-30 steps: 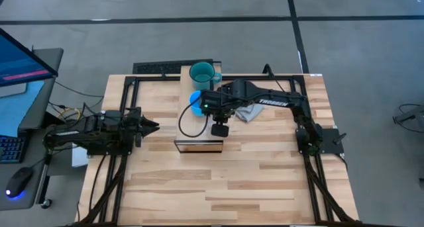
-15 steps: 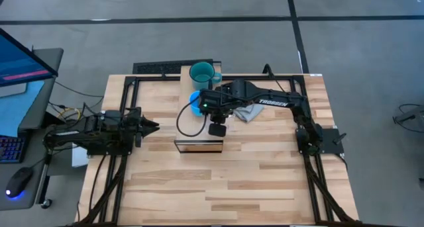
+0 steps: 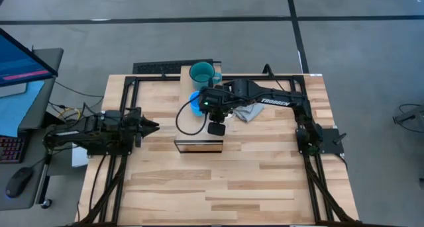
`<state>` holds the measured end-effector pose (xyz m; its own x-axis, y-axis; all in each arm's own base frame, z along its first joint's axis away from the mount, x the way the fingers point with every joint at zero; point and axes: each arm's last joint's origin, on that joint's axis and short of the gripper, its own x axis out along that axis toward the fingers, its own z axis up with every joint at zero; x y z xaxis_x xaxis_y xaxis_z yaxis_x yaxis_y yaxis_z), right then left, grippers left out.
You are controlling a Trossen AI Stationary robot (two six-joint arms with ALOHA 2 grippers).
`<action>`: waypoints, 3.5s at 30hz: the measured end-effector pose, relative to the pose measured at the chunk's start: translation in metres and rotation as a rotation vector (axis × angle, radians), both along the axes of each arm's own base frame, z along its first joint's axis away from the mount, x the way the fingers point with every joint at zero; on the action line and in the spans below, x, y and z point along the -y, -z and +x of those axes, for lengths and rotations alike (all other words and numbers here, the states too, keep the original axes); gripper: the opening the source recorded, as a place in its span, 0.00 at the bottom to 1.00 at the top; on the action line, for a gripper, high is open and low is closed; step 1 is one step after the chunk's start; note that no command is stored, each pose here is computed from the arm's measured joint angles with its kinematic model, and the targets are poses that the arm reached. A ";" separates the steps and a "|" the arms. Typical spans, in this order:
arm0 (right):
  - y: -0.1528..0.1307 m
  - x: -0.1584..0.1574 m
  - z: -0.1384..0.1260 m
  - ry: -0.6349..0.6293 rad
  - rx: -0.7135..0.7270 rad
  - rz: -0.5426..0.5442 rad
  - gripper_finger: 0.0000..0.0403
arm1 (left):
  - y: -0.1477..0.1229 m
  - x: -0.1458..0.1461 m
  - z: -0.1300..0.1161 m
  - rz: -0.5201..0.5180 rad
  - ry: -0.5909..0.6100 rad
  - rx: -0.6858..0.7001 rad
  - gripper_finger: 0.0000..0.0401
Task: Stack small to large cups/mugs on shelf
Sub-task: Put the transparent mug on the shelf
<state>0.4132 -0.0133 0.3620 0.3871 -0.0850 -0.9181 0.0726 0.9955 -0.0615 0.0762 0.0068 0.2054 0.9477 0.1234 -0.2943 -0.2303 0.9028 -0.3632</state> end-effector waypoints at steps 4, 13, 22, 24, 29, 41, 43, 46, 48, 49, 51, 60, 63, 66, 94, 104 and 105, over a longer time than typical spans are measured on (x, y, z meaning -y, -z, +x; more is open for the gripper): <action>-0.007 0.000 -0.005 -0.001 0.019 0.001 0.20 | 0.000 0.000 0.000 -0.001 0.002 0.000 0.23; -0.037 0.000 -0.026 0.012 0.098 -0.003 0.20 | 0.000 0.000 0.000 0.000 0.002 0.000 0.23; -0.035 -0.006 -0.043 0.074 -0.029 0.031 0.12 | 0.000 0.000 0.000 0.000 0.002 0.001 0.23; -0.030 -0.006 -0.040 0.078 -0.046 0.032 0.09 | 0.000 0.000 0.000 0.000 0.001 0.000 0.23; -0.027 -0.010 -0.040 0.075 -0.061 0.034 0.02 | 0.000 0.000 0.000 0.000 0.001 0.001 0.23; -0.015 -0.029 -0.031 0.052 -0.096 0.098 0.01 | 0.000 0.000 0.000 0.000 0.001 0.000 0.23; -0.009 -0.029 -0.026 0.052 -0.109 0.094 0.01 | 0.000 0.000 0.000 0.000 0.001 0.000 0.23; -0.002 -0.028 -0.021 0.053 -0.125 0.069 0.01 | 0.000 0.000 0.000 0.000 0.002 0.000 0.23; -0.002 -0.028 -0.021 0.037 -0.132 0.059 0.01 | 0.000 0.000 0.000 0.000 0.002 0.000 0.23; -0.003 -0.028 -0.022 0.040 -0.127 0.058 0.01 | 0.000 0.000 0.000 0.000 0.002 0.000 0.23; -0.004 -0.028 -0.023 0.048 -0.122 0.060 0.01 | 0.000 0.000 0.000 0.000 0.002 0.000 0.23; -0.003 -0.029 -0.021 0.017 -0.126 0.079 0.01 | 0.000 0.000 0.000 -0.001 0.006 0.000 0.23; 0.006 -0.029 -0.016 0.005 -0.153 0.073 0.01 | 0.000 0.000 0.000 -0.001 0.006 0.000 0.23; 0.005 -0.029 -0.010 -0.025 -0.098 0.066 0.01 | 0.000 0.000 0.000 -0.001 0.007 0.000 0.23; 0.007 -0.020 0.008 -0.080 0.018 0.096 0.01 | 0.000 0.000 0.000 0.001 0.001 0.000 0.23; 0.004 -0.019 0.014 -0.101 0.085 0.090 0.01 | 0.000 0.000 0.000 0.001 0.001 0.000 0.23; 0.004 -0.019 0.014 -0.103 0.085 0.095 0.01 | 0.000 0.000 0.000 0.001 0.001 0.000 0.23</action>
<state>0.4271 0.0055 0.3575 0.4664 0.0447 -0.8835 -0.0289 0.9990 0.0352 0.0762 0.0068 0.2055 0.9478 0.1230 -0.2941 -0.2296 0.9034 -0.3621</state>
